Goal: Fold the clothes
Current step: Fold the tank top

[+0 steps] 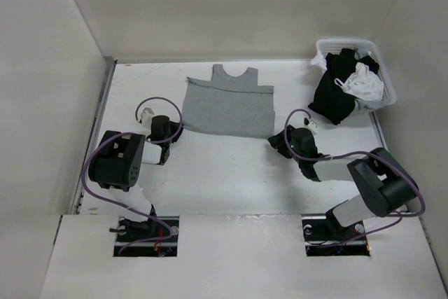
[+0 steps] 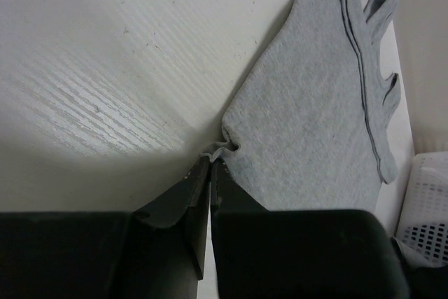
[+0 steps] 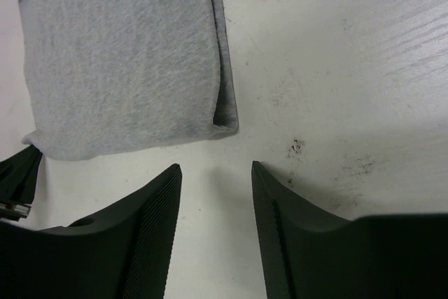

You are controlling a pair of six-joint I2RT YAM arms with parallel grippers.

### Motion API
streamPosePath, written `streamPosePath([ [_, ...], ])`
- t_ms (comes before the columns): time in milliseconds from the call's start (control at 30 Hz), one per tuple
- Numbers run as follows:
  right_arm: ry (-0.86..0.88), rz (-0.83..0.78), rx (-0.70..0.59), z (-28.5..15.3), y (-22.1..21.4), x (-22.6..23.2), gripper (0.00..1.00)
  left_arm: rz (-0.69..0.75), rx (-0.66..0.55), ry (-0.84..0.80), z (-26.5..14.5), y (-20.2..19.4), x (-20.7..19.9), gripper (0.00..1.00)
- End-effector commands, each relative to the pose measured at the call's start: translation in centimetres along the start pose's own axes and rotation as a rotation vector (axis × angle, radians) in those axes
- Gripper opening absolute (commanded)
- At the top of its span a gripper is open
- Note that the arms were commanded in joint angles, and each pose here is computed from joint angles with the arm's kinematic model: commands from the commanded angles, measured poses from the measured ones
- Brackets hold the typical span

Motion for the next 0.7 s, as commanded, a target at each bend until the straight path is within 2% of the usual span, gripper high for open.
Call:
streamPosePath([
  [0, -0.013, -0.004, -0.018, -0.4, 0.1, -0.5, 0.51, 0.002, -0.035, -0.026, -0.1, 0.4, -0.9, 0.0],
  [133, -0.033, -0.004, -0.019, 0.0, 0.2, -0.5, 0.52, 0.004, -0.045, -0.037, -1.1, 0.7, -1.0, 0.0],
  [333, -0.057, -0.005, -0.012, 1.4, 0.3, -0.4, 0.39, 0.005, -0.025, -0.044, -1.6, 0.4, -1.0, 0.0],
  [533, -0.095, 0.014, -0.042, 2.5, 0.8, -0.7, 0.37, 0.018, -0.005, -0.066, -2.3, -0.3, -1.3, 0.0],
  [600, -0.1, 0.015, -0.038, 2.9, 0.8, -0.7, 0.33, 0.019, -0.007, -0.072, -2.4, -0.3, -1.5, 0.0],
  [667, -0.104, 0.016, -0.031, 3.3, 0.7, -0.7, 0.24, 0.019, -0.007, -0.077, -2.6, -0.3, -1.6, 0.0],
])
Point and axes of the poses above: each gripper's point midway between its finger pads, its own z axis out along the fingers, its own x axis along the line the jaws close on, y = z × x, the point moved 5 cm from there along -z, back along the fingers, and after that the axes turned 4 degrees about -z, right-handed, at the moved point
